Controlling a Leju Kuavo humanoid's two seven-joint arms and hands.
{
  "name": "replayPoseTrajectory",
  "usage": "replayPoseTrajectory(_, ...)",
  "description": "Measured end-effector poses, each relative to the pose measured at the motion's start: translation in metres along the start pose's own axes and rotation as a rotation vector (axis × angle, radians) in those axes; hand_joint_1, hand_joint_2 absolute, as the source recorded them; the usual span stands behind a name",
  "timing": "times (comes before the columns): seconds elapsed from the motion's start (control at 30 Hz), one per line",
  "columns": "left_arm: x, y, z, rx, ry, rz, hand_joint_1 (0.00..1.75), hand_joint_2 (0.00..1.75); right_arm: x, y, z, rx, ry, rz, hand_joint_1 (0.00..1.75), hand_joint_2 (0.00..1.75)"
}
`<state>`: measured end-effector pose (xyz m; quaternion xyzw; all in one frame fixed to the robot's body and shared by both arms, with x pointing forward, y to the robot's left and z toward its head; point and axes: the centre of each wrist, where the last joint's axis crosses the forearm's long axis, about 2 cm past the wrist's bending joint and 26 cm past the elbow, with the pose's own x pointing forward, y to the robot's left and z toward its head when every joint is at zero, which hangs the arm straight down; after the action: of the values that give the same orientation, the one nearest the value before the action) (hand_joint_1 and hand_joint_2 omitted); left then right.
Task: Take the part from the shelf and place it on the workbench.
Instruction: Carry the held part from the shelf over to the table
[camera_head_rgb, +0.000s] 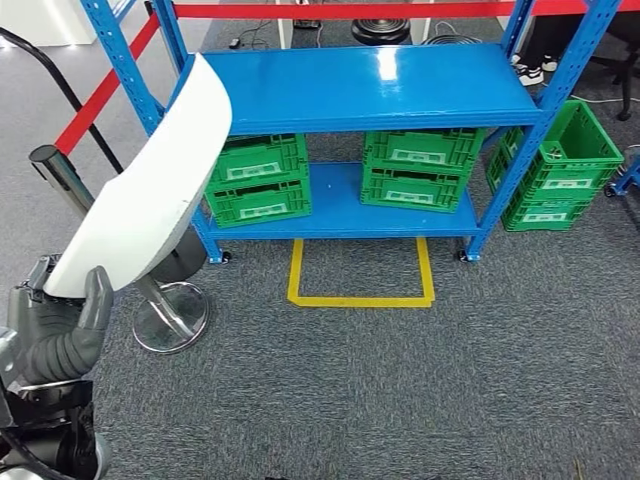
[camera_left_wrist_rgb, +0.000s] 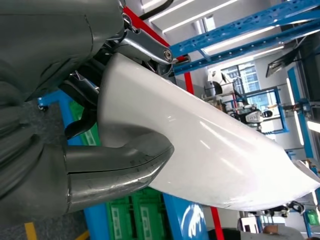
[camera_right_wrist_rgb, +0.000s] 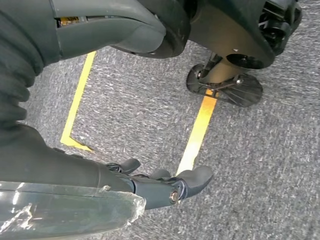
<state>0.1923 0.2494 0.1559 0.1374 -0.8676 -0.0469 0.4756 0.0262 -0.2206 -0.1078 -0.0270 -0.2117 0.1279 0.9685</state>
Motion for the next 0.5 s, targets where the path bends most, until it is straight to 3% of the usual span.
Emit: replayPoseTrajectory(0.5, 0.0004, -0.0010, 0.0005, -0.001, 0.001, -0.002, 1.68, 1.75, -0.0010, -0.0003, 0.0003, 0.000, 0.002, -0.002, 0.00, 1.75)
